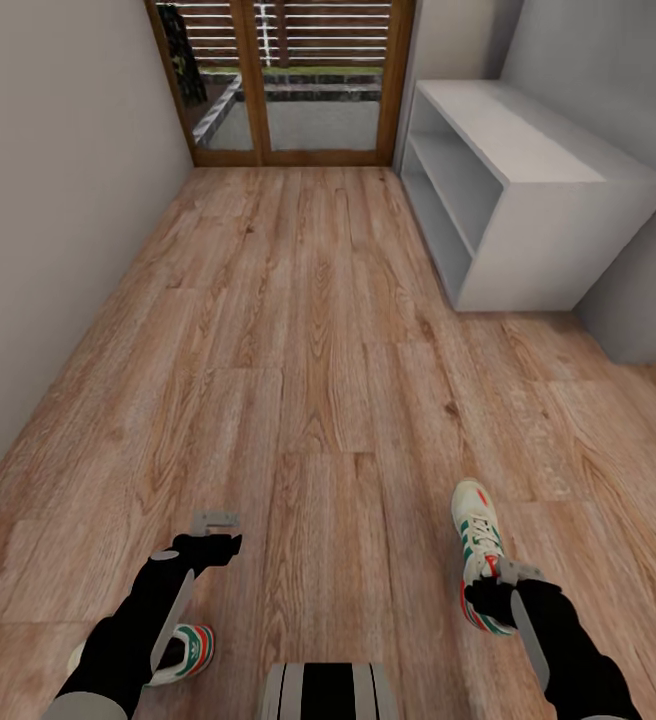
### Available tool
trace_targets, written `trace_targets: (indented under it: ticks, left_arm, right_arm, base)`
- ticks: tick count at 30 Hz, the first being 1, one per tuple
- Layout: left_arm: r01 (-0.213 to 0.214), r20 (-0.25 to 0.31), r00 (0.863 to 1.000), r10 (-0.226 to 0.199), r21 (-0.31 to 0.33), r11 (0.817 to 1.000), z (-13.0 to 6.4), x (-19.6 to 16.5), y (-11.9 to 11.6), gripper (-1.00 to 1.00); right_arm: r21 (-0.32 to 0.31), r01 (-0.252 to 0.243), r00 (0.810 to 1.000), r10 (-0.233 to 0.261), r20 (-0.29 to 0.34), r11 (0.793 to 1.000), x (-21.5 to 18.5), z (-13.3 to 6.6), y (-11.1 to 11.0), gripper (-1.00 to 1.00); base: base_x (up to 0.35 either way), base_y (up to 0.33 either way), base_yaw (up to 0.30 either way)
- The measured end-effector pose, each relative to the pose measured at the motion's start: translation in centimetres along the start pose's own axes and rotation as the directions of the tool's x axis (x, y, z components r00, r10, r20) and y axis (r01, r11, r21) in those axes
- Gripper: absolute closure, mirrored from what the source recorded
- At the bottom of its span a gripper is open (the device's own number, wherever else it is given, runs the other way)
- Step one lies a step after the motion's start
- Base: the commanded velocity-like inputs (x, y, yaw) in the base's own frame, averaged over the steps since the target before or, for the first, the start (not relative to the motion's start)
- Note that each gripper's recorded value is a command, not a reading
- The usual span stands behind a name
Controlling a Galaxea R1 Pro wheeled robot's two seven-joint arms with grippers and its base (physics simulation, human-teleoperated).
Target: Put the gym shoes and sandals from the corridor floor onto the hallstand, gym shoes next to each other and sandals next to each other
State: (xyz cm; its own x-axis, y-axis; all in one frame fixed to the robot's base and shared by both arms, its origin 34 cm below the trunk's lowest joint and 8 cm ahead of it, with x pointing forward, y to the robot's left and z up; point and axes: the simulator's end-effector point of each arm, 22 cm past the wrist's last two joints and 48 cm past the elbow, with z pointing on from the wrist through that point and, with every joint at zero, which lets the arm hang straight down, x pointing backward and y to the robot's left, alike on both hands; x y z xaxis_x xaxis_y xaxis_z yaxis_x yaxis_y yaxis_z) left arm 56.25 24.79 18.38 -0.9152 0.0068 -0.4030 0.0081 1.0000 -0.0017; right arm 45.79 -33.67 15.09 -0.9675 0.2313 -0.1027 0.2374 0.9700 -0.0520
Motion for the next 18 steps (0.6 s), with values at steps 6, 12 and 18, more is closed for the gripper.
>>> trace_targets:
  ticks: [6,12,18]
  left_arm:
    - [-0.015,0.016,1.0,0.015,-0.011,1.0,-0.1,0.1,0.4,-1.0]
    - [-0.019,0.001,1.0,0.02,-0.012,1.0,-0.2,1.4,0.4,-1.0]
    - [-0.02,0.003,1.0,0.02,-0.013,1.0,-0.2,1.4,0.4,-1.0]
  right_arm:
    - [0.0,0.001,0.998,-0.001,0.059,1.0,-2.0,-0.6,0.0,1.0]
    - [0.007,0.008,0.992,-0.009,0.126,1.0,-4.0,-1.4,-0.2,1.0]
    - [0.008,0.01,0.981,-0.012,0.192,1.0,-6.1,-2.3,-0.1,1.0]
  base:
    - [0.0,0.0,0.0]
    - [0.0,0.0,0.0]
    - [0.0,0.0,0.0]
